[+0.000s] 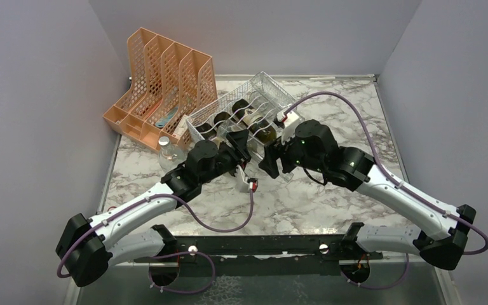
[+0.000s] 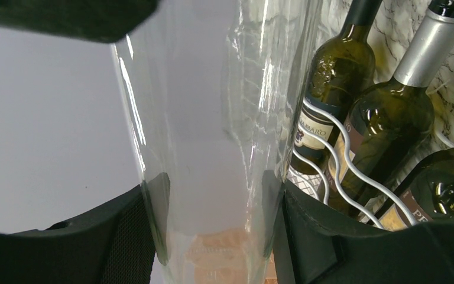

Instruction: Put the wine bottle on the wine rack

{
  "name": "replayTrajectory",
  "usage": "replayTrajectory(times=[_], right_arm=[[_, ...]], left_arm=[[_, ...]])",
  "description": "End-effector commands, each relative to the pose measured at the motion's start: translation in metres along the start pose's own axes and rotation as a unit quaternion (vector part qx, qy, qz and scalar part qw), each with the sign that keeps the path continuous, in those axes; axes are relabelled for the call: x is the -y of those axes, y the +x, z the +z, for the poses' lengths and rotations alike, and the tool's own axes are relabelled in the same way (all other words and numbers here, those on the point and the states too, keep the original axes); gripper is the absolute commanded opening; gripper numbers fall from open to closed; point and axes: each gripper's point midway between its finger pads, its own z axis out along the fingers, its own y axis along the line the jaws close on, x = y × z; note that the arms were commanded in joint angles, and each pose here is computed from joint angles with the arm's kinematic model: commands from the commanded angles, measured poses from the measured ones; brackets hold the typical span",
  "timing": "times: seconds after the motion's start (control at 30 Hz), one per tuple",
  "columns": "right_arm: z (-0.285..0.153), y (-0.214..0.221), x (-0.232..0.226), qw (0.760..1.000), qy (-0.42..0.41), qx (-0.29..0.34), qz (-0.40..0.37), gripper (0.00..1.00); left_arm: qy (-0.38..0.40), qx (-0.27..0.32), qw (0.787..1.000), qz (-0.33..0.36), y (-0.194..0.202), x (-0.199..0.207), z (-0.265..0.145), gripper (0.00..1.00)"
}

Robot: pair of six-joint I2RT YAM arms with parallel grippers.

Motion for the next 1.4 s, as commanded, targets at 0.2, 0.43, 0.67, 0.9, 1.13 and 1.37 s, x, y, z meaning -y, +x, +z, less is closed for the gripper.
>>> replayTrajectory(times=[0.2, 0.43, 0.67, 0.9, 1.13, 1.37], right_arm=[[0.030, 0.007, -0.025, 0.996, -0.085, -0.010, -0.023, 0.67], [0.037, -0.004, -0.031, 0.995, -0.099, 0.011, -0.019, 0.69], [0.048, 0.007, -0.037, 0.992, -0.122, -0.014, -0.019, 0.72], [0.049, 0.008, -0.037, 0.991, -0.127, -0.018, -0.025, 0.68], [0.054, 0.014, -0.038, 0.990, -0.135, -0.029, -0.030, 0.77], [0.055, 0.005, -0.028, 0.994, -0.109, -0.011, -0.028, 0.41]], left_arm=[[-0.036, 0.020, 0.999, 0.023, -0.008, -0.024, -0.007, 0.00], [-0.040, 0.020, 0.999, 0.027, -0.009, -0.030, -0.009, 0.00], [-0.044, 0.025, 0.998, 0.026, -0.011, -0.035, -0.012, 0.00], [-0.045, 0.027, 0.998, 0.020, -0.012, -0.035, -0.013, 0.00], [-0.052, 0.030, 0.998, 0.016, -0.013, -0.038, -0.015, 0.00], [-0.053, 0.036, 0.998, 0.005, -0.015, -0.039, -0.016, 0.00]])
